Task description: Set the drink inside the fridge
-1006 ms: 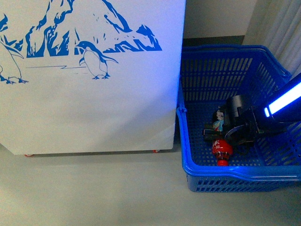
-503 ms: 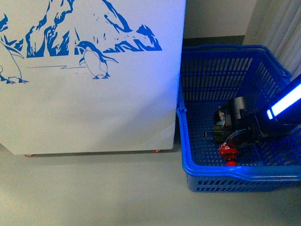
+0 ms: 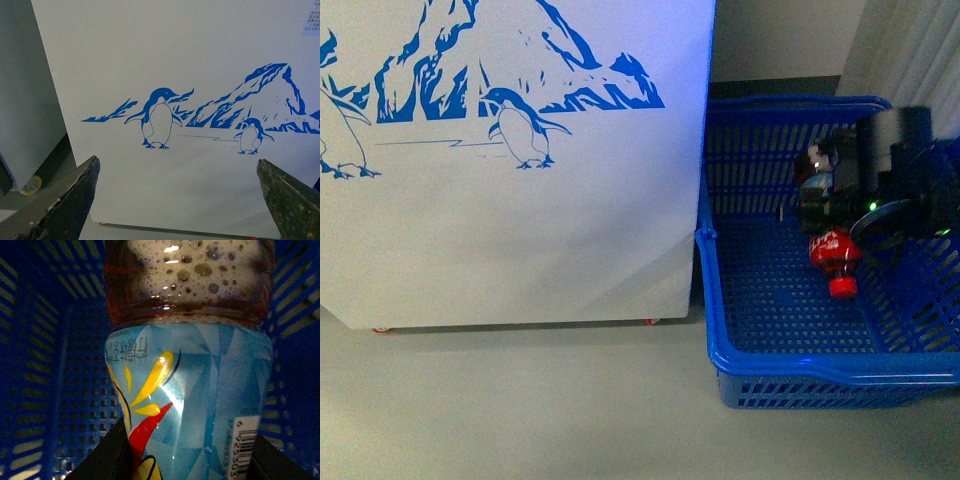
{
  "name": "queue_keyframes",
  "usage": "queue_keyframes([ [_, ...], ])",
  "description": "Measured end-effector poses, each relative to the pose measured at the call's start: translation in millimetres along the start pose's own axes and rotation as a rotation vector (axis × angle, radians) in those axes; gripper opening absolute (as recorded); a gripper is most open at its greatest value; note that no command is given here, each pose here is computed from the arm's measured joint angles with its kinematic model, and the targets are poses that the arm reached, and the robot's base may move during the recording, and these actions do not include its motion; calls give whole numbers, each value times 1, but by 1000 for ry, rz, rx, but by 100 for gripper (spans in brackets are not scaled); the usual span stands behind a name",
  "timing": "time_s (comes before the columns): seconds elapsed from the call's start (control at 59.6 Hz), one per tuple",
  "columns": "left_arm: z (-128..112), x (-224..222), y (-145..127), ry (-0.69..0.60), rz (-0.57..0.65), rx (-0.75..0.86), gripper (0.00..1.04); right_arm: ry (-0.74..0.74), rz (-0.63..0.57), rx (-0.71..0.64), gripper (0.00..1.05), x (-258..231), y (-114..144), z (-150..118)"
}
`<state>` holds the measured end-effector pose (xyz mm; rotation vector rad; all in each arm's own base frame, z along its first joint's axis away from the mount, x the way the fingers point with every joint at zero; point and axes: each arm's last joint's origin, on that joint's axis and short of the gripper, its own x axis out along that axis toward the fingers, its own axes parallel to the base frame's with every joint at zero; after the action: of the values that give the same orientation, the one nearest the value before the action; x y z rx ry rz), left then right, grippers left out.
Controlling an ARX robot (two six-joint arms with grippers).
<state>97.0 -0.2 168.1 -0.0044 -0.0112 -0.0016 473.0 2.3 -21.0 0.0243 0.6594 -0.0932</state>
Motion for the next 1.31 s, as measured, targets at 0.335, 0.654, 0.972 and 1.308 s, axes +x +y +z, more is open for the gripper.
queue_keyframes([
  [0.335, 0, 0, 0, 0, 0, 0, 97, -157, -3, -3, 39, -119, -9, 49],
  [0.654, 0, 0, 0, 0, 0, 0, 97, -311, 16, 1, 39, -212, -17, 70],
  [0.972, 0, 0, 0, 0, 0, 0, 97, -417, 53, 3, 39, -286, -22, 67],
  [1.308, 0, 0, 0, 0, 0, 0, 97, -528, 80, 11, 39, -355, -28, 53],
])
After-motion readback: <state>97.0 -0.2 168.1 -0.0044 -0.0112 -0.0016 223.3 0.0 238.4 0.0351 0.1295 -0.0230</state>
